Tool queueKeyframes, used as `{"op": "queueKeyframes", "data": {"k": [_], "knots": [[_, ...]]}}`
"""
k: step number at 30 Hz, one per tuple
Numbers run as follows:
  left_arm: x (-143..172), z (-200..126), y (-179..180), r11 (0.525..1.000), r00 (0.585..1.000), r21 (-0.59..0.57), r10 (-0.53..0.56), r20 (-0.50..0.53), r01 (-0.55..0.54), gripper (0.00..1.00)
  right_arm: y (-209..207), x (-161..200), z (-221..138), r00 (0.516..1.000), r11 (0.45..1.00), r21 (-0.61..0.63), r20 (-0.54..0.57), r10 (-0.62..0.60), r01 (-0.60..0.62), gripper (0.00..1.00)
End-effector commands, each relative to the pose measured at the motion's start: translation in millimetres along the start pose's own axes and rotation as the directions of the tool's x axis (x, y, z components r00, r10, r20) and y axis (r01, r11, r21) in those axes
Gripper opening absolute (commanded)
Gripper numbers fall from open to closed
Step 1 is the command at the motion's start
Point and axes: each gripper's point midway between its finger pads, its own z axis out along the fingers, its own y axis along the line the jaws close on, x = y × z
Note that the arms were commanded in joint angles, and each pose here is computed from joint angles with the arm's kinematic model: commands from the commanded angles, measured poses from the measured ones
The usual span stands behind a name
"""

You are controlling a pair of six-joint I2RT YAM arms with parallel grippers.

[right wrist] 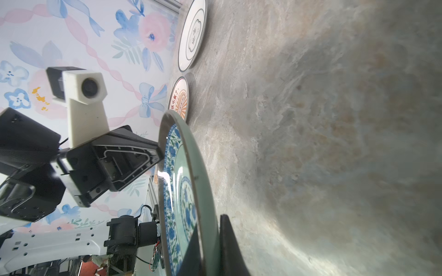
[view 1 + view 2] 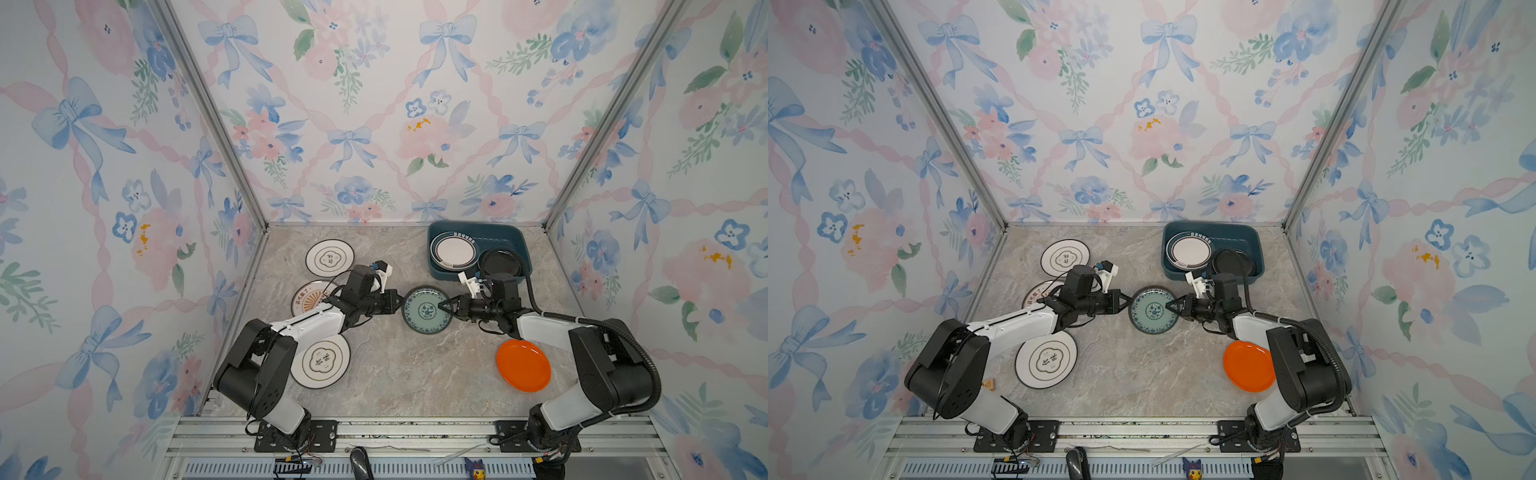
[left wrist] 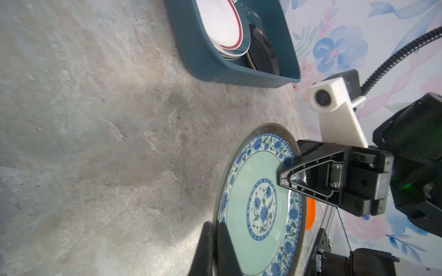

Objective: Place the plates into the plastic bin on the countertop
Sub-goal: Place the plate in the plastic bin.

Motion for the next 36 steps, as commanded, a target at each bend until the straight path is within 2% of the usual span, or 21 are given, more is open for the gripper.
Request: {"op": "queueKeyframes", "data": {"k": [1,4,7,14,16,18,19,23,26,27,31,36], "knots": [[-7.4,-9.2,-8.3,0.999,0.998,0.014,0.051,0.027,-0.052,0.00,2.3,-1.5,3.0,1.000,1.000,-0.011,0.010,0.008,-0.008,0.03],[-7.1,-10.7,-5.8,0.999,0.998,0.004,0.053,0.029,-0.053,0.00,4.6,-5.2,0.2,1.000,1.000,0.016,0.012,-0.010,0.010,0.00],[-8.0,-13.2,-6.1,0.998,0.998,0.003,0.058,0.037,-0.058,0.12,3.9,-10.1,-4.9,1.000,0.996,0.082,0.012,-0.027,0.026,0.00],[-11.1,-21.2,-9.1,0.996,0.995,0.000,0.085,0.061,-0.085,0.53,11.0,-32.5,-27.8,0.992,0.959,0.255,-0.006,-0.124,0.122,0.00],[-12.4,-25.2,-9.9,0.995,0.992,-0.005,0.098,0.075,-0.098,0.70,14.0,-43.1,-36.5,0.991,0.950,0.284,0.004,-0.135,0.128,0.00],[-13.4,-30.3,-10.4,0.994,0.990,-0.014,0.111,0.092,-0.110,0.92,14.4,-56.5,-48.4,0.990,0.936,0.329,0.024,-0.140,0.124,0.00],[-13.9,-32.6,-10.6,0.993,0.988,-0.018,0.119,0.100,-0.117,0.98,14.7,-63.2,-53.9,0.989,0.930,0.346,0.036,-0.142,0.121,0.00],[-14.4,-41.3,-6.9,0.990,0.983,-0.054,0.136,0.126,-0.130,0.98,8.3,-98.0,-87.7,0.984,0.893,0.444,0.113,-0.139,0.075,0.00],[-14.1,-45.1,-2.9,0.988,0.980,-0.075,0.142,0.143,-0.132,0.98,-6.5,-128.1,-120.9,0.972,0.833,0.554,0.186,-0.140,0.014,0.00],[-4.0,-43.5,4.3,0.989,0.983,-0.083,0.134,0.122,-0.125,0.98,-12.5,-138.6,-131.4,0.967,0.814,0.581,0.212,-0.139,-0.011,0.00],[4.0,-42.6,12.4,0.989,0.987,-0.094,0.123,0.106,-0.113,0.98,-32.0,-177.1,-165.6,0.944,0.770,0.631,0.303,-0.131,-0.095,0.00],[9.3,-42.3,16.9,0.989,0.988,-0.096,0.119,0.098,-0.109,0.98,-66.3,-211.9,-196.4,0.925,0.709,0.680,0.364,-0.107,-0.186,0.00]]}}
